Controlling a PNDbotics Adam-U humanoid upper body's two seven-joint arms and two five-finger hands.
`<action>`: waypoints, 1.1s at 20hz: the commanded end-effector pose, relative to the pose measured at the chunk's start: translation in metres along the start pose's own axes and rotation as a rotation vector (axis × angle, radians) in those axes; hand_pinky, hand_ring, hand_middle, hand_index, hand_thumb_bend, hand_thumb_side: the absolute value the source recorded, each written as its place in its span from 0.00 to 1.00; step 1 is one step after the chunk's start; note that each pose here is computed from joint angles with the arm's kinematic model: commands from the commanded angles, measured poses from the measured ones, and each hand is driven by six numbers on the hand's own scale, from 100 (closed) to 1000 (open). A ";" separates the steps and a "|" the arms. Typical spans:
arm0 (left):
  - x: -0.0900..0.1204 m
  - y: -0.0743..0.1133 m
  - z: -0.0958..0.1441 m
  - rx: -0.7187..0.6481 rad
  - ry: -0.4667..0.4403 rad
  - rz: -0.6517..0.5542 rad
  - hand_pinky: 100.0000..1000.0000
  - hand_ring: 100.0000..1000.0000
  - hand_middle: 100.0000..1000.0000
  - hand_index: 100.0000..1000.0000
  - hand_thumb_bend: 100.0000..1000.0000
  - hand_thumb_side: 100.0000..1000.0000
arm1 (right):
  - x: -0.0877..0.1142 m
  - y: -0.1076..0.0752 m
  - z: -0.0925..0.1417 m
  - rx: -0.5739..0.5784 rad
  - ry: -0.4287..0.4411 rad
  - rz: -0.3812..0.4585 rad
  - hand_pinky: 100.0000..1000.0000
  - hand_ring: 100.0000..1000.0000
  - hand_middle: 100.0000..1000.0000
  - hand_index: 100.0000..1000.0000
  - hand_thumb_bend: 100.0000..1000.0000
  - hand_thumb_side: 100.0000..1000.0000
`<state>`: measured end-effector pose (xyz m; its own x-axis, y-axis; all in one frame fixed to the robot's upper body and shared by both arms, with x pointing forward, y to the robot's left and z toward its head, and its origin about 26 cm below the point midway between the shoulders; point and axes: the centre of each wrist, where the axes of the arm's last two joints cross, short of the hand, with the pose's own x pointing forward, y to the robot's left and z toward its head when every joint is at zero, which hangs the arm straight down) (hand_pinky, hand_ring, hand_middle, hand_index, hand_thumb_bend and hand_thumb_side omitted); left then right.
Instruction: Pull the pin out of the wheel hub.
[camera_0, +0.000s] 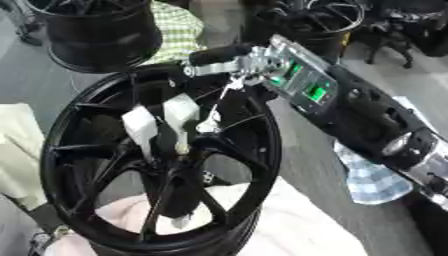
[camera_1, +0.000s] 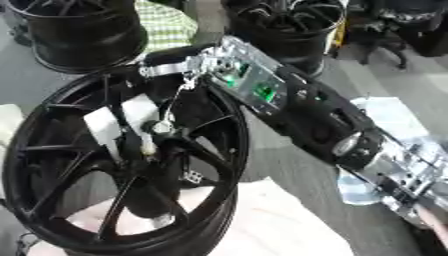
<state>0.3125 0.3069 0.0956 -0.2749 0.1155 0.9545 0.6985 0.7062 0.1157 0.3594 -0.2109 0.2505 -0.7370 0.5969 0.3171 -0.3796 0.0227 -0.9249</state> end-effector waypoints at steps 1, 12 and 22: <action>0.009 0.002 0.000 -0.004 -0.002 -0.031 0.52 0.88 0.59 0.78 0.00 0.80 | 0.006 -0.028 0.031 -0.099 0.024 0.004 0.74 0.62 0.43 0.59 0.00 0.11; 0.012 0.010 0.016 0.041 0.021 -0.059 0.51 0.87 0.59 0.78 0.00 0.80 | -0.092 0.003 0.182 -0.597 0.559 -0.269 0.69 0.56 0.41 0.58 0.07 0.02; 0.012 0.016 0.029 0.080 0.037 -0.094 0.51 0.88 0.59 0.78 0.00 0.81 | -0.140 0.272 0.351 -1.123 1.450 -0.754 0.75 0.73 0.79 0.90 0.38 0.16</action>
<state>0.3013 0.3329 0.0902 -0.2787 0.0547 0.9588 0.6303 0.7637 0.1397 0.1721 -0.5584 0.0312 0.5039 0.3547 0.7876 0.4796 0.6434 -0.5966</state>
